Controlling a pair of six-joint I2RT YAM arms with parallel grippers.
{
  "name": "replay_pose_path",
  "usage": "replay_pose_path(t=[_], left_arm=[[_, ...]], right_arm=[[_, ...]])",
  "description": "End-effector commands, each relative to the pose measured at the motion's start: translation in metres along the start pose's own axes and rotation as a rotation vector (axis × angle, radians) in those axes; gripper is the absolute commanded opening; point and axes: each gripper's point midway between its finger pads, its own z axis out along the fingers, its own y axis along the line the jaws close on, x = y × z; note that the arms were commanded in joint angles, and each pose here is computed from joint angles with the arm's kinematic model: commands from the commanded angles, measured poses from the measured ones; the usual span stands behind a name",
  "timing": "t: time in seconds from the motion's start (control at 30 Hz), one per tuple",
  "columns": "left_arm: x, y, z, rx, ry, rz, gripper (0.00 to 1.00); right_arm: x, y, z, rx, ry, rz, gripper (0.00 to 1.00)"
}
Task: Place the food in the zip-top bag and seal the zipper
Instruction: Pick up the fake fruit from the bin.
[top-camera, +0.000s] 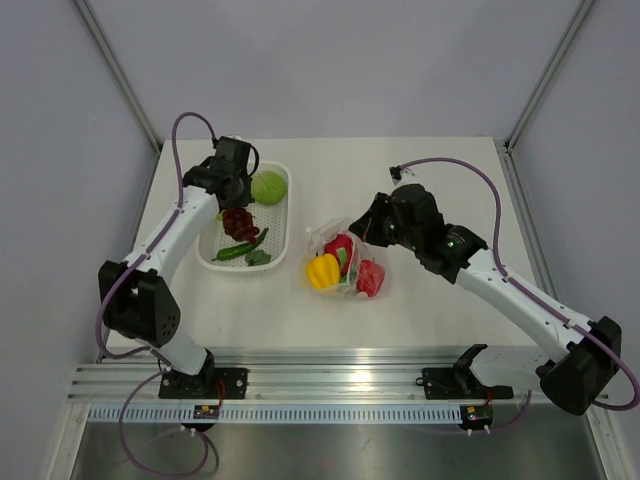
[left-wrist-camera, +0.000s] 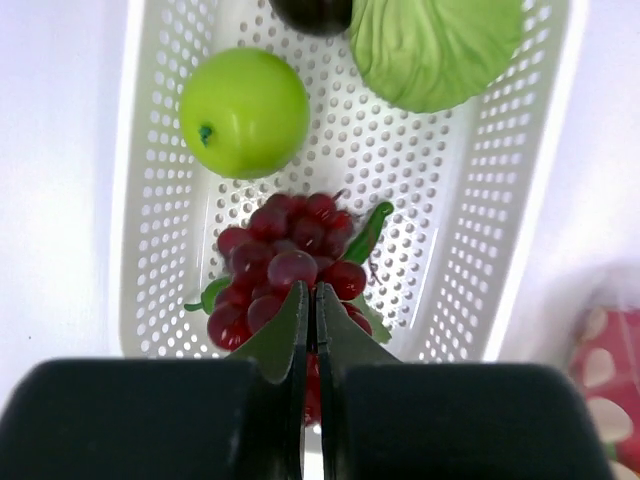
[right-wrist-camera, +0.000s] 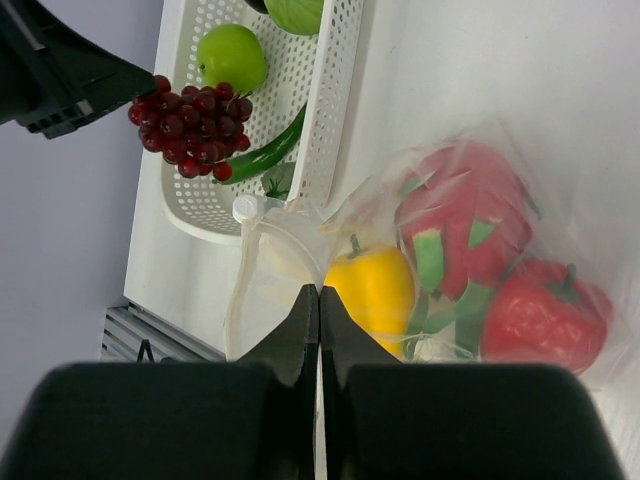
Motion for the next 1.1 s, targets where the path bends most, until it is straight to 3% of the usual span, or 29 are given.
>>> replay_pose_path(t=[0.0,0.3,0.6,1.07], left_arm=[[-0.022,-0.002,-0.032,0.06,-0.08,-0.042,0.0],[-0.053,-0.006,-0.091,0.178,-0.182,-0.053,0.0],[-0.066,-0.015,-0.118,0.263,-0.214,-0.053,0.0],[-0.075,-0.058,-0.206,0.661,-0.267,-0.052,0.0]], right_arm=[[-0.01,0.019,0.001,-0.064,-0.031,0.002,0.0],[-0.01,0.022,0.017,-0.065,-0.019,0.009,0.0],[-0.01,0.034,0.045,-0.088,0.011,0.022,0.0],[-0.014,0.046,0.071,-0.109,0.028,0.035,0.0]])
